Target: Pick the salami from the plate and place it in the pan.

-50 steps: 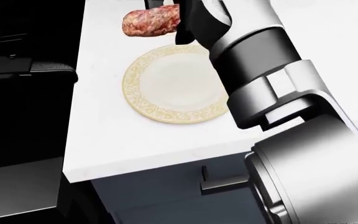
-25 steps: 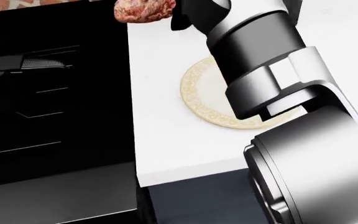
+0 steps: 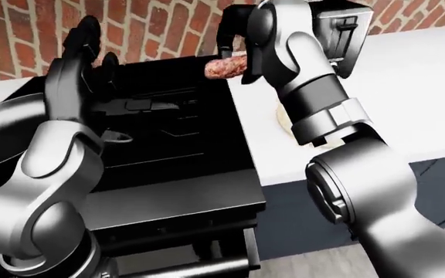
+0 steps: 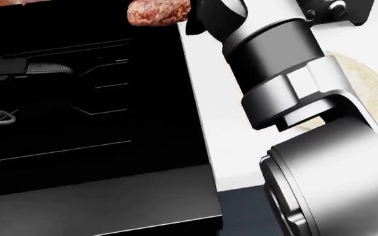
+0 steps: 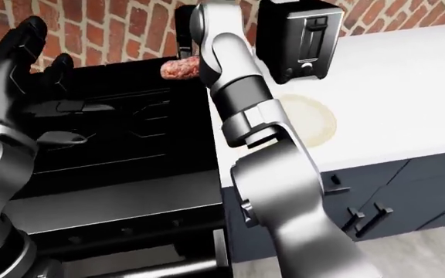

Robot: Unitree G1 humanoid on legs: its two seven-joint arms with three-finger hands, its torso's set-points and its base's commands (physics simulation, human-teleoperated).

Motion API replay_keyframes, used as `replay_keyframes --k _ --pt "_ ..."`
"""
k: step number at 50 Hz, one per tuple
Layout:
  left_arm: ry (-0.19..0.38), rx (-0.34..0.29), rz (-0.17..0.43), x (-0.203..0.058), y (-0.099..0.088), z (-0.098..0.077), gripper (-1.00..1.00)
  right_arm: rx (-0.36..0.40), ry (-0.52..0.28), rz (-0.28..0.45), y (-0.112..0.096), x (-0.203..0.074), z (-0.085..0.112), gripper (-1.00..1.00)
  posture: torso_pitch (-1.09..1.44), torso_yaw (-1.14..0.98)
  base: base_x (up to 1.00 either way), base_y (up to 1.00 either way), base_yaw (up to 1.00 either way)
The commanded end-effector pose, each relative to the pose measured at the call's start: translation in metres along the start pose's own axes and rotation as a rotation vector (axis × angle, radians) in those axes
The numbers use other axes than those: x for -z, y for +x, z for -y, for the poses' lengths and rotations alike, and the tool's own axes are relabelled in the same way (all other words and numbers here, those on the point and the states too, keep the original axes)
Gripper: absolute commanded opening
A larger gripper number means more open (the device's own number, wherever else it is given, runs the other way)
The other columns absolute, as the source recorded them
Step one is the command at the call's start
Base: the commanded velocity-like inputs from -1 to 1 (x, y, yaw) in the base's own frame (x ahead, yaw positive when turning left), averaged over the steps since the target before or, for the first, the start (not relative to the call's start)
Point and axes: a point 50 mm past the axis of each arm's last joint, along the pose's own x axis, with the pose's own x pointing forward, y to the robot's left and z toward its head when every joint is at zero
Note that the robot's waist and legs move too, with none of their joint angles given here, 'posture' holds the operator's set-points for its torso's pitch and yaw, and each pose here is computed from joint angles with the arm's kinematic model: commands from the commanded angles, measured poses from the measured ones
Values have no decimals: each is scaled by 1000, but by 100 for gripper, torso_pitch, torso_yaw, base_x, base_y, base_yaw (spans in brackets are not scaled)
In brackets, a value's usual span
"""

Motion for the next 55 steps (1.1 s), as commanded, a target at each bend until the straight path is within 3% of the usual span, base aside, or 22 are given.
replay_keyframes --k 1,10,55 --pt "0 -6 69 -13 -1 0 100 81 -15 23 -10 -6 21 -100 0 0 0 0 47" --pt "0 -5 69 -13 -1 0 100 87 -12 22 -11 -6 22 -100 0 0 0 0 55" --pt "-2 -2 71 -14 -2 1 100 91 -6 18 -9 -3 21 -100 0 0 0 47 0"
